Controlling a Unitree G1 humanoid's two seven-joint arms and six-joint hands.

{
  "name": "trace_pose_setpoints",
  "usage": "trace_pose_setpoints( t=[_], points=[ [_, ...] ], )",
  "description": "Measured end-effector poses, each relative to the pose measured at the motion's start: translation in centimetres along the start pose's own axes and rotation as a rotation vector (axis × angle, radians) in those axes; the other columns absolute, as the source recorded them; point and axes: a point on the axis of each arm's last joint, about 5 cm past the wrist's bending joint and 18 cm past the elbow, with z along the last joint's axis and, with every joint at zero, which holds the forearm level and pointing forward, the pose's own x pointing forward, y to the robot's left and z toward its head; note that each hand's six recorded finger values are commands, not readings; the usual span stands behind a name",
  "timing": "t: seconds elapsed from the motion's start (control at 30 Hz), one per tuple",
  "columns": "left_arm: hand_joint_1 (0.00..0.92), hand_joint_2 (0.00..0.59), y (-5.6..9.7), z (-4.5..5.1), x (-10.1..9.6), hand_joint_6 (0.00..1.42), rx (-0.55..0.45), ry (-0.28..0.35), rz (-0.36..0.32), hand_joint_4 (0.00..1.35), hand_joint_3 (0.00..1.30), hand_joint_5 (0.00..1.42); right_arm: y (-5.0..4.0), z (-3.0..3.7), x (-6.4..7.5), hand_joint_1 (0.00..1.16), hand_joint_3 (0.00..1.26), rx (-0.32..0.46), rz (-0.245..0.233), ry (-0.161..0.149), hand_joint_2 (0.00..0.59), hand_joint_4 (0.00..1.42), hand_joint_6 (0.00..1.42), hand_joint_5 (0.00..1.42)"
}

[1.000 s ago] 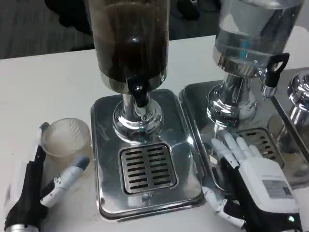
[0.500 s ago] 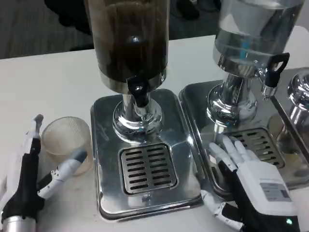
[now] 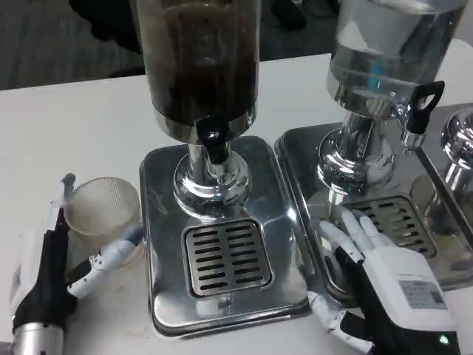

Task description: Grasp the cup under the faucet to collect the drink, then remove the cup.

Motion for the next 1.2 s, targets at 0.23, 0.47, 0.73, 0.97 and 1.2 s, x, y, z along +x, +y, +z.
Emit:
trace_pose_setpoints(
  t=[0.23, 0.47, 0.73, 0.97, 1.2],
  points=[
    [0.37, 0.048, 0.07, 0.02, 0.2, 0.09, -0.002, 0.0, -0.005, 0.0, 0.0, 0.08, 0.1, 0.07, -0.17, 0.37, 0.16, 0.009, 0.002, 0.01, 0.506, 0.0, 0.12, 0.01],
    [0.484, 0.064, -0.02, 0.3, 0.56, 0.61, -0.006, -0.024, -0.009, 0.32, 0.27, 0.46, 0.18, 0.19, -0.15, 0.38, 0.16, 0.018, -0.001, 0.019, 0.505, 0.0, 0.15, 0.03],
    [0.528, 0.06, -0.11, 0.5, 0.77, 0.9, -0.004, -0.046, 0.033, 0.66, 0.57, 0.76, 0.29, 0.39, -0.13, 0.38, 0.16, 0.032, -0.005, 0.023, 0.488, 0.0, 0.17, 0.04],
    [0.569, 0.034, -0.32, 0.56, 0.74, 0.99, 0.016, -0.063, 0.054, 0.79, 0.69, 0.86, 0.32, 0.43, -0.11, 0.38, 0.16, 0.036, -0.006, 0.025, 0.488, 0.0, 0.19, 0.05],
    [0.62, 0.022, -0.47, 0.46, 0.5, 1.04, 0.036, -0.069, 0.082, 0.85, 0.75, 0.92, 0.3, 0.43, -0.05, 0.38, 0.17, 0.041, -0.007, 0.024, 0.488, 0.0, 0.19, 0.05]
  ],
)
